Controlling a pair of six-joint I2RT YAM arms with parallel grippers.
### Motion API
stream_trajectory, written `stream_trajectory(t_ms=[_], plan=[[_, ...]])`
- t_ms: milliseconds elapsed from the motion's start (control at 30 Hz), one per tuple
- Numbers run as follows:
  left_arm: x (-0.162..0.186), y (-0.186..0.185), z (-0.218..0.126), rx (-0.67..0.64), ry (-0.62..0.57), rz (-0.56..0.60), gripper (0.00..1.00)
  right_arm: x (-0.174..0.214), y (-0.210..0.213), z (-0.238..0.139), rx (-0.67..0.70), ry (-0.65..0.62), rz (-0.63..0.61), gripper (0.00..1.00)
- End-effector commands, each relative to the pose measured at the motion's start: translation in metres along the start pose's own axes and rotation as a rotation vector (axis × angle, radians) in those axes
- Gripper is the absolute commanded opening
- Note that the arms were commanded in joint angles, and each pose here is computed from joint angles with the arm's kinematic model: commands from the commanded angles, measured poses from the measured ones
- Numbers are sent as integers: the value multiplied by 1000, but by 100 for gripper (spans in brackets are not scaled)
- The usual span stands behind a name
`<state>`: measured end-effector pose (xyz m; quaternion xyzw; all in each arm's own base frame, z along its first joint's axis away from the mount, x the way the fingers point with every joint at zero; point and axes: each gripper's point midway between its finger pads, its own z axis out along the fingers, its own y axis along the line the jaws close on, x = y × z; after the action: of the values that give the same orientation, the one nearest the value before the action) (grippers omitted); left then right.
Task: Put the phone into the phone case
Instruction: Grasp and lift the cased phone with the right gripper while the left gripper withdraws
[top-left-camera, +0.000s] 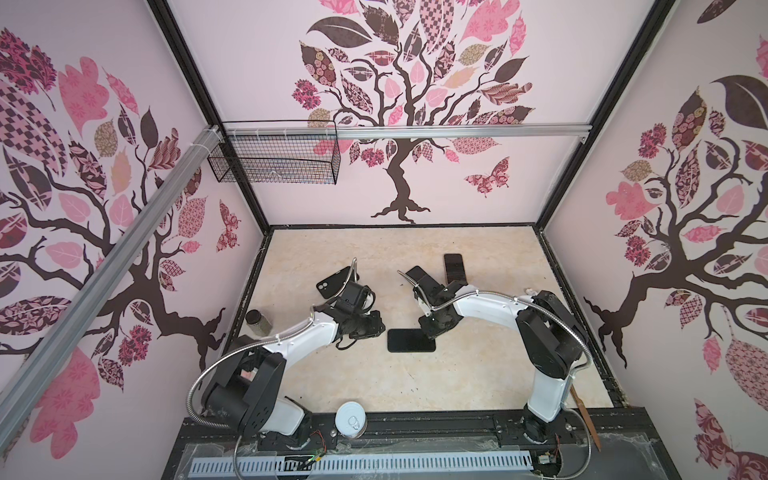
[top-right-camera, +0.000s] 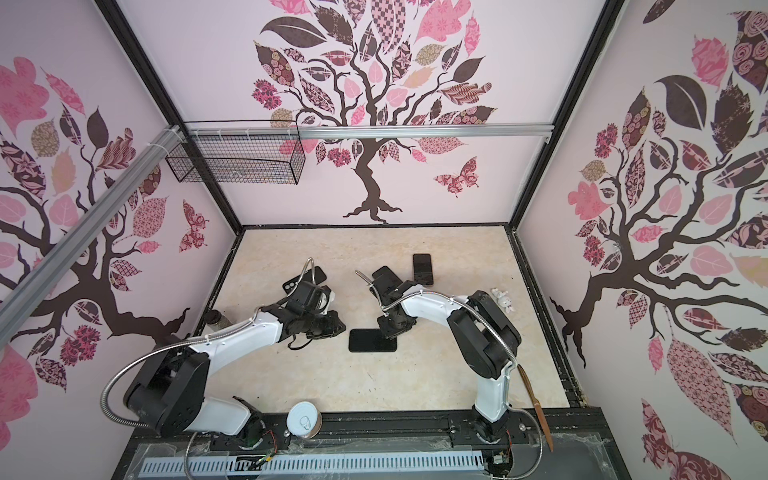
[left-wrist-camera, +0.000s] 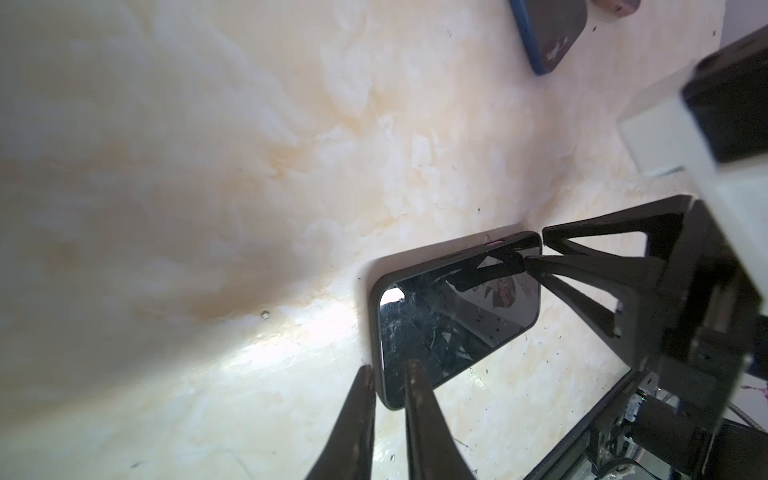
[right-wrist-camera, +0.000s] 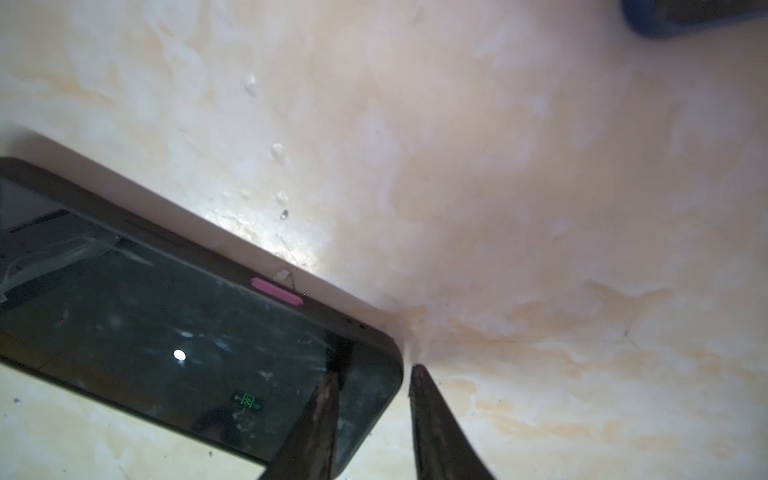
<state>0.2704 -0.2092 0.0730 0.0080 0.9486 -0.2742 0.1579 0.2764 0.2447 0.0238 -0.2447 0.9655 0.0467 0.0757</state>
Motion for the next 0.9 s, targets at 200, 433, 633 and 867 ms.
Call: stream_trajectory(t_ms=[200,433,633,867], plan=[[1,38,-46,-115,-124,-72,37,-29,24,-55,-94,-187,-332,85],[0,51,-72,-191,-213,-121,55,-28,32,-44,-107,-184,-477,100],[-3,64,-101,-270,-325,-139,68,-19,53,-29,-154,-173,-610,100],[-1,71,-124,-290,-425,-167,79,-10,65,-17,-190,-184,-766,100]])
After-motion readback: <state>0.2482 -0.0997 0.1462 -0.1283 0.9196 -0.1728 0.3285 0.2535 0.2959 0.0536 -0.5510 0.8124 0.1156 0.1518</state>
